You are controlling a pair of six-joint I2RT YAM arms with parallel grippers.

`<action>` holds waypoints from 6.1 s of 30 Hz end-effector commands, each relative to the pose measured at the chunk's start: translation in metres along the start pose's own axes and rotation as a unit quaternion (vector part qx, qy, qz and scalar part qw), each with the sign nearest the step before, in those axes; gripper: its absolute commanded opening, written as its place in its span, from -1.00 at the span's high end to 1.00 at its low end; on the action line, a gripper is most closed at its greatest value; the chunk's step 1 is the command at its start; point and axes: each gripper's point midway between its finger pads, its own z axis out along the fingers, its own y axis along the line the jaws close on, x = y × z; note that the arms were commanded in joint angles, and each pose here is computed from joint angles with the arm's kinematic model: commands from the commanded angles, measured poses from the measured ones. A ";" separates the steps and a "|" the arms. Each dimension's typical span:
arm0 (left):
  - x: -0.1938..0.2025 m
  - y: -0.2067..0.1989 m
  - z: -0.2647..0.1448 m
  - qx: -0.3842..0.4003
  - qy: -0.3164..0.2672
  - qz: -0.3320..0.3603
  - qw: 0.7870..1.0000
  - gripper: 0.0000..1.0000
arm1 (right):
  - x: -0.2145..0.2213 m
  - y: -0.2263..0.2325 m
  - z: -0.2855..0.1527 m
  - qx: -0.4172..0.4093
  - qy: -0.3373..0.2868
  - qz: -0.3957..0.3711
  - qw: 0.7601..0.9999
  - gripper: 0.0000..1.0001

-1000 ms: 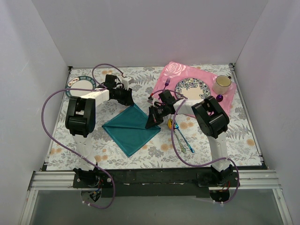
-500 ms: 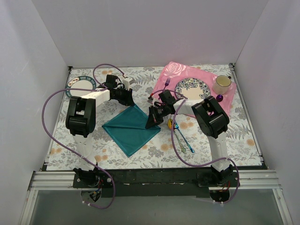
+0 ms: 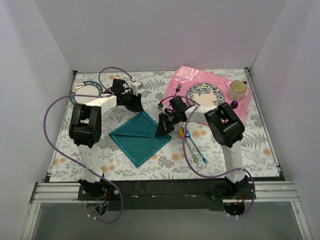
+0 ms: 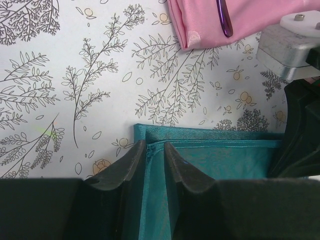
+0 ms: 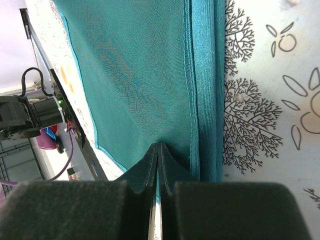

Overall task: Fold the napkin into a case and place the utensils inside
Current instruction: Fold the square-folded napkin at the center of the board.

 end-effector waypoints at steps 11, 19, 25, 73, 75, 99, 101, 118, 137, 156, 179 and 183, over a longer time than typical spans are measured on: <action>-0.007 -0.002 -0.009 -0.008 -0.007 0.023 1.000 0.53 | 0.008 -0.017 0.004 0.029 0.005 0.006 1.000 0.89; -0.004 -0.004 -0.007 0.000 -0.004 0.024 1.000 0.63 | 0.008 -0.019 0.006 0.029 0.006 0.007 1.000 0.89; -0.002 -0.004 -0.004 0.005 0.000 0.020 1.000 0.61 | 0.009 -0.018 0.005 0.029 0.007 0.005 1.000 0.89; -0.009 -0.015 -0.015 -0.006 0.001 0.093 0.996 0.54 | 0.007 -0.017 0.005 0.028 0.007 0.006 1.000 0.90; -0.008 -0.013 -0.013 -0.009 0.003 0.091 0.996 0.51 | 0.008 -0.018 0.005 0.027 0.007 0.005 1.000 0.90; -0.005 -0.003 -0.001 0.015 0.052 0.173 0.983 0.41 | 0.009 -0.018 0.006 0.027 0.009 0.008 1.000 0.90; -0.003 -0.005 -0.001 0.017 0.054 0.173 0.983 0.43 | 0.009 -0.018 0.006 0.027 0.009 0.007 1.000 0.90; -0.009 -0.019 -0.010 0.031 0.033 0.185 0.982 0.96 | 0.008 -0.018 0.007 0.026 0.008 0.010 1.000 0.90; -0.006 -0.009 0.001 0.012 0.042 0.170 0.984 0.78 | 0.006 -0.015 0.005 0.023 0.006 0.005 1.000 0.90; -0.023 -0.017 -0.006 0.014 0.012 0.176 0.984 1.00 | -0.013 0.015 -0.004 -0.016 -0.020 -0.031 0.999 0.81; -0.012 -0.006 0.003 -0.004 0.014 0.172 0.985 1.00 | -0.013 0.042 -0.003 -0.076 -0.027 -0.025 0.996 0.60; -0.010 -0.004 0.004 -0.008 0.014 0.172 0.985 1.00 | 0.000 0.022 0.006 -0.061 -0.013 -0.006 0.998 0.63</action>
